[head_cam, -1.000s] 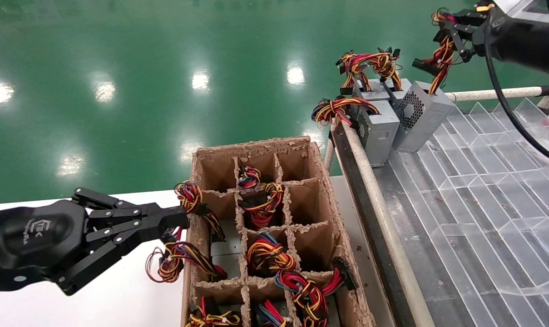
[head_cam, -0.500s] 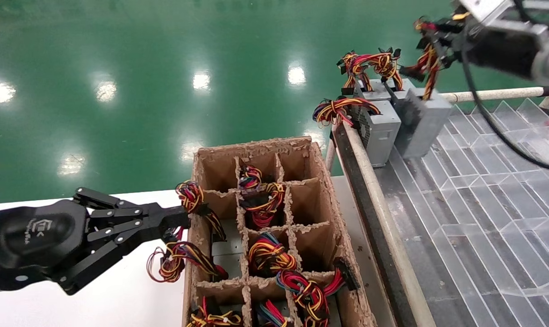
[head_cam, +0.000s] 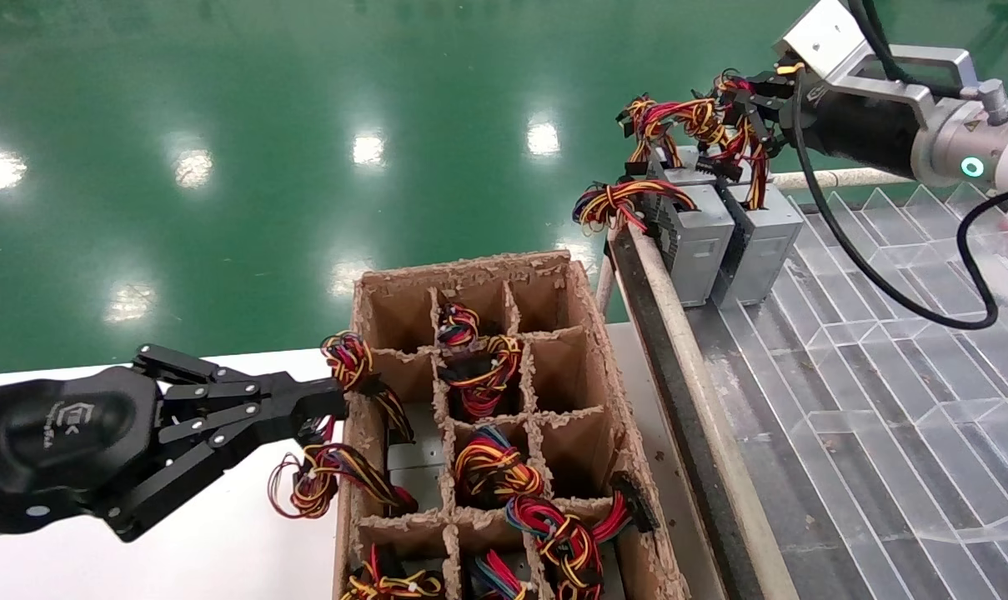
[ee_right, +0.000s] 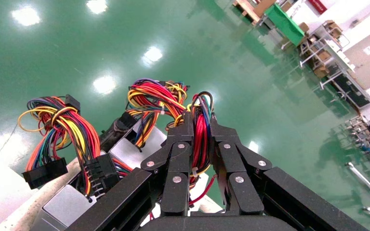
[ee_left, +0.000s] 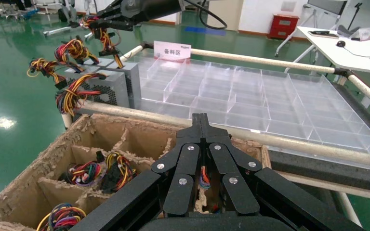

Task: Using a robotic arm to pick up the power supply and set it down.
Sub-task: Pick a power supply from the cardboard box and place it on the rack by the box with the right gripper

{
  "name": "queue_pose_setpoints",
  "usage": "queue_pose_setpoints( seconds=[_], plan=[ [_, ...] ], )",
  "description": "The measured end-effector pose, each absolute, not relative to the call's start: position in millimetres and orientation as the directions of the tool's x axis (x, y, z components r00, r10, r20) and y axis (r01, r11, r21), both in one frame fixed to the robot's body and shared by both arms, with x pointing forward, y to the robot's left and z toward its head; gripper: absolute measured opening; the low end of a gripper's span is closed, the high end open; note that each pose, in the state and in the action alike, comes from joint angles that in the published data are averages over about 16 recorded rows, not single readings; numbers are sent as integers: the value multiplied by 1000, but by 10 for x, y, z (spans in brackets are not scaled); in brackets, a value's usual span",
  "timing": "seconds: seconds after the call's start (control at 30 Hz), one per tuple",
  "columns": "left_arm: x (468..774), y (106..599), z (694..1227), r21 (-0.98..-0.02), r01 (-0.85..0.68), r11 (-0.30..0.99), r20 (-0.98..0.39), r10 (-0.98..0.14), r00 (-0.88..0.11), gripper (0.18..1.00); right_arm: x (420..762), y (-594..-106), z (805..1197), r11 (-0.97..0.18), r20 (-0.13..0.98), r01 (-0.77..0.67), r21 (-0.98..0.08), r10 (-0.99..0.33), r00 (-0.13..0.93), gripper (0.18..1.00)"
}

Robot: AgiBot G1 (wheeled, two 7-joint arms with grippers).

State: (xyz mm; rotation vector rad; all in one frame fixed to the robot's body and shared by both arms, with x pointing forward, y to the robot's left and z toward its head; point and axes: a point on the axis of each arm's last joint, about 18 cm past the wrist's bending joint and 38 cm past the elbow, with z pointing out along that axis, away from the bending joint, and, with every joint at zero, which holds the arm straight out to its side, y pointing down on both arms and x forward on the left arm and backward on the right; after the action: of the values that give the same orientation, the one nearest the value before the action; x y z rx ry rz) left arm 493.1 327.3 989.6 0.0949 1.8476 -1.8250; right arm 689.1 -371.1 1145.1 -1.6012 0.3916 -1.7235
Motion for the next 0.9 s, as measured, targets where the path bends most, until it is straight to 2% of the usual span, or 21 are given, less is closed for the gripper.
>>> queue_pose_setpoints(
  seconds=[0.47,0.67,0.9],
  plan=[
    [4931,3273,9896,-908,411,82,-415,-315,-854,191,6899,-3677,11501,-671,721,323,-668,-690,59,277],
    [4931,3273,9896,-908,411,82,-415,-315,-854,191,6869,-3631,11557,-661,719,345,-667,-692,63,344],
    [4931,3273,9896,-908,411,82,-415,-315,-854,191,6789,-3537,11635,-646,721,390,-656,-689,71,473]
  ],
)
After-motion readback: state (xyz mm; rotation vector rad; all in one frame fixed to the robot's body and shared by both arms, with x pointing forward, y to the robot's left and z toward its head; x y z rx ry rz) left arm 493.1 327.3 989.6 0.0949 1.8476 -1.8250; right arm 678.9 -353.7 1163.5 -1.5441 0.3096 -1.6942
